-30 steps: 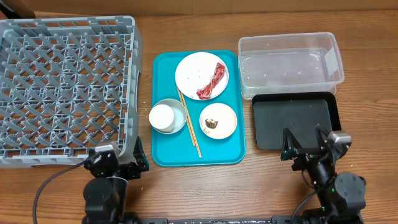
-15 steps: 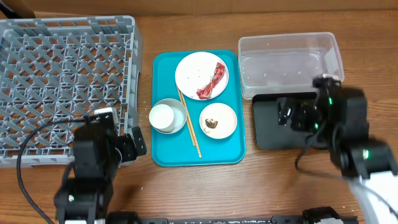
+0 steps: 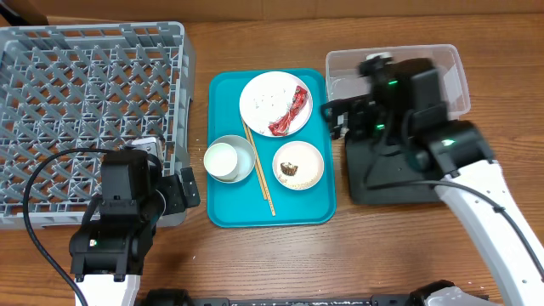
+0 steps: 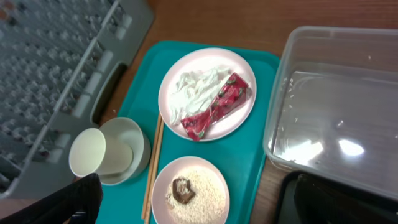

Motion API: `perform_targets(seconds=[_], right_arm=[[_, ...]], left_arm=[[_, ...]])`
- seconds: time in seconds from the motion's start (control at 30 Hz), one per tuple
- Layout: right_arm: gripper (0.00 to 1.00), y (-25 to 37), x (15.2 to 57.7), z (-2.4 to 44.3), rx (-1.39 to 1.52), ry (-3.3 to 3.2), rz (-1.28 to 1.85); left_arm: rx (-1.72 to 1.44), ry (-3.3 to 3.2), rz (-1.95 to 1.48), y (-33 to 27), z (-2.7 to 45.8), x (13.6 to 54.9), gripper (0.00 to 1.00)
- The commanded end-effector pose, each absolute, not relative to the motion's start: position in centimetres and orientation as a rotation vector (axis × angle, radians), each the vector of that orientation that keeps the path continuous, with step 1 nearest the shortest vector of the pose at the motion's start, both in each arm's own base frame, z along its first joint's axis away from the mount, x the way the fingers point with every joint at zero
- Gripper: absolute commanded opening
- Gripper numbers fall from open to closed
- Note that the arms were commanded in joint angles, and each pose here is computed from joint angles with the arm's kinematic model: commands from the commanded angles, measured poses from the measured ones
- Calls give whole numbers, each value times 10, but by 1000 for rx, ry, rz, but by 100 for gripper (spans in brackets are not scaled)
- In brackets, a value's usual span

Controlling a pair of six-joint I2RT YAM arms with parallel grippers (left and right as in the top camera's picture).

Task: Sort waste into correct bins and load items into the dishwasher
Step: 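Move the right gripper to the white plate and grasp tissue and wrapper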

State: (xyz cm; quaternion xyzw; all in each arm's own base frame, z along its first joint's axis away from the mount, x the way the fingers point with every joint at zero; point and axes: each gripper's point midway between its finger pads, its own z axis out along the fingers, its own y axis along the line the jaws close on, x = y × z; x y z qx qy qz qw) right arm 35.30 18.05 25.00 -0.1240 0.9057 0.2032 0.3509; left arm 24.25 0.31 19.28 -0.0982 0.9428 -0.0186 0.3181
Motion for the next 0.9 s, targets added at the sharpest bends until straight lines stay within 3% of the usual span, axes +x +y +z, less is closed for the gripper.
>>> perform_targets(seconds=[0.0, 0.17, 0.27, 0.53, 0.77, 0.87], right_arm=[[100, 206, 373, 256, -346, 2327, 397], [98, 253, 422, 223, -313, 2384, 355], [82, 263, 438, 168, -193, 2486, 368], [77, 269, 446, 86, -30, 2640, 351], [70, 275, 449, 44, -4, 2692, 353], [49, 277, 453, 42, -4, 2679, 361]], left_arm=[[-255, 2440, -51, 4, 206, 248, 100], [-255, 2441, -51, 4, 206, 248, 100], [-255, 2440, -51, 4, 206, 248, 100], [-255, 2441, -51, 4, 206, 248, 100], [-255, 2441, -51, 4, 206, 248, 100], [-255, 2442, -51, 3, 206, 248, 100]])
